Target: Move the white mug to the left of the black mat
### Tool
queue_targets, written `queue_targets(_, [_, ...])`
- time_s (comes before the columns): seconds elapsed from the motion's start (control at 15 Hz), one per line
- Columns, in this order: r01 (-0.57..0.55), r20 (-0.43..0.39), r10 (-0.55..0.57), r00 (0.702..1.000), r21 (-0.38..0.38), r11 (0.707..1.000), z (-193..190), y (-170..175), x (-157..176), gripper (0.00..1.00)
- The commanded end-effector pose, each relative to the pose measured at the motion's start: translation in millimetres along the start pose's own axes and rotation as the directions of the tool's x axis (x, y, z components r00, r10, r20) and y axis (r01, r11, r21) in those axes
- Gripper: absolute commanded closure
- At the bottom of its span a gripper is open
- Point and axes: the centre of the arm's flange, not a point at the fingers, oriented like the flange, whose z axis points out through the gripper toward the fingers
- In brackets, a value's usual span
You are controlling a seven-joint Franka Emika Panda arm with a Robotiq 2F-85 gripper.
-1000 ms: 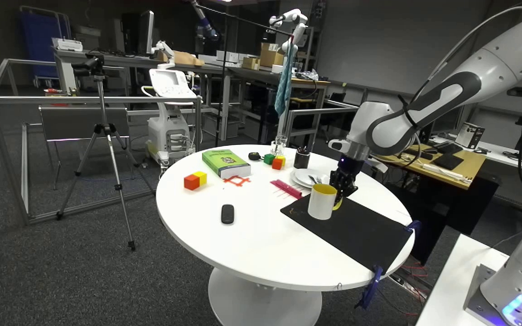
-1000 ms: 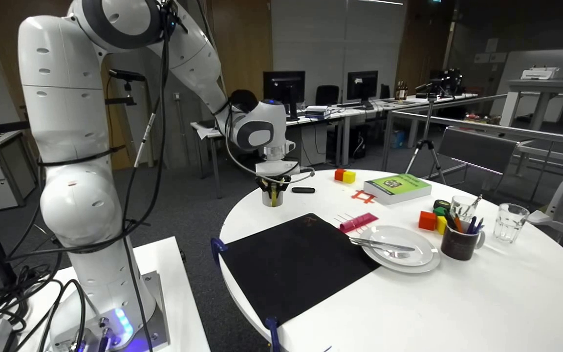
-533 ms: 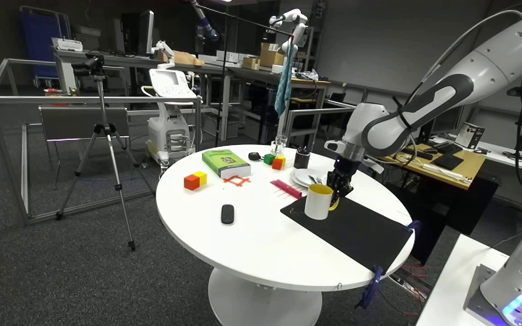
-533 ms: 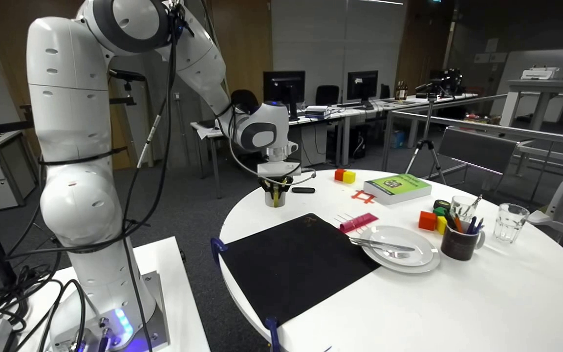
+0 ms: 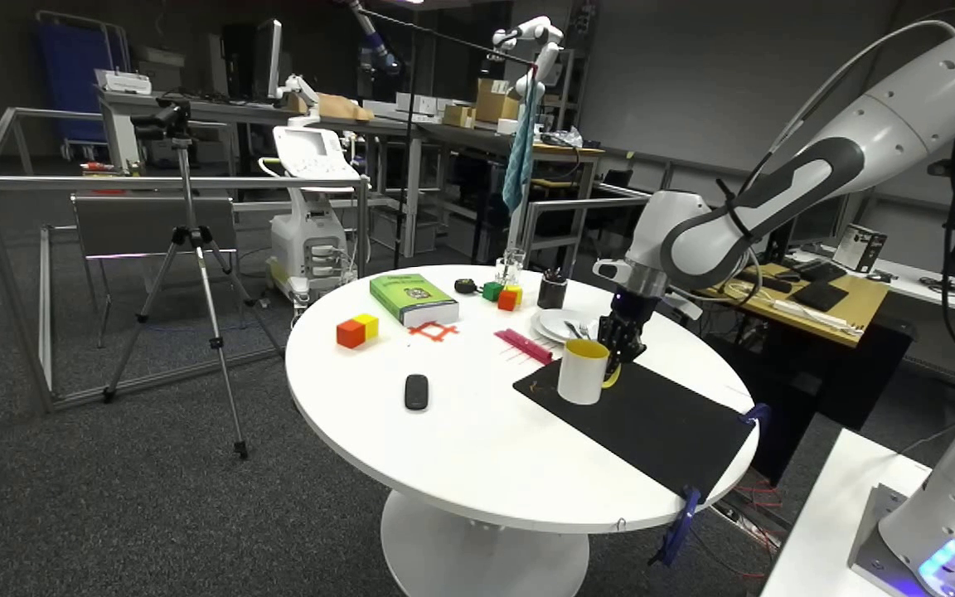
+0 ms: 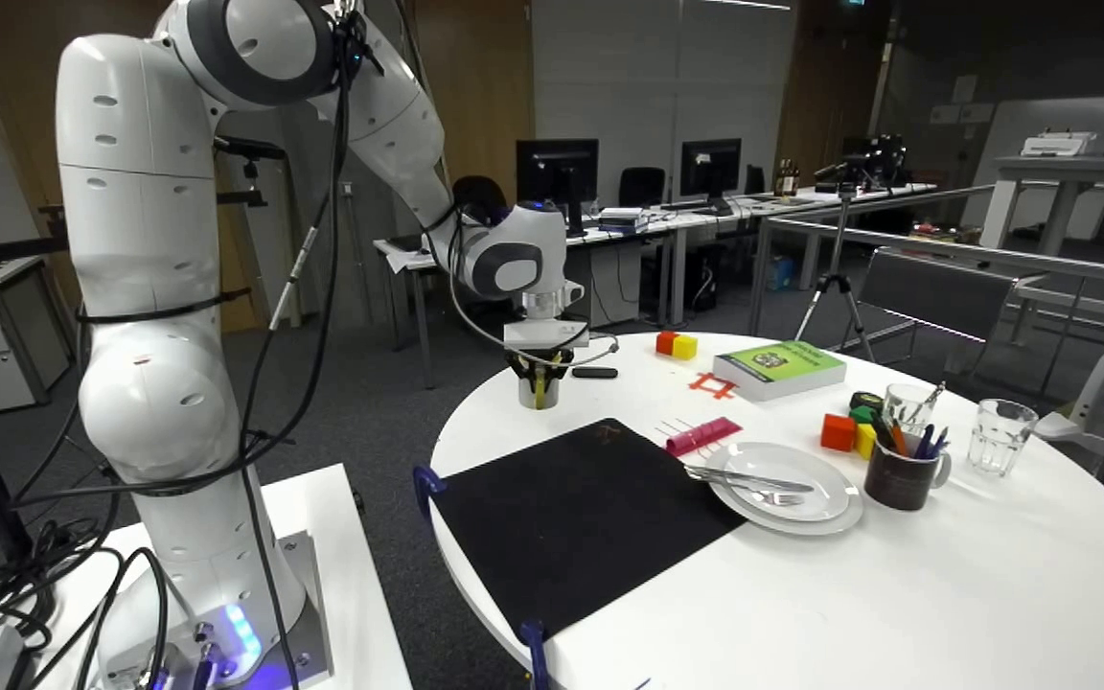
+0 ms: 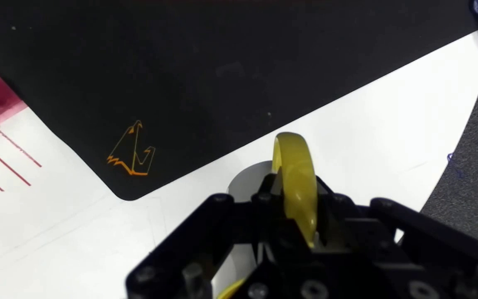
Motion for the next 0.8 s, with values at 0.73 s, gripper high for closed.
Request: queue_targets(0.73, [-0.454,-0.040,0.455,0.889,-0.199,0.869,51.4,-3.9,96.0,0.98])
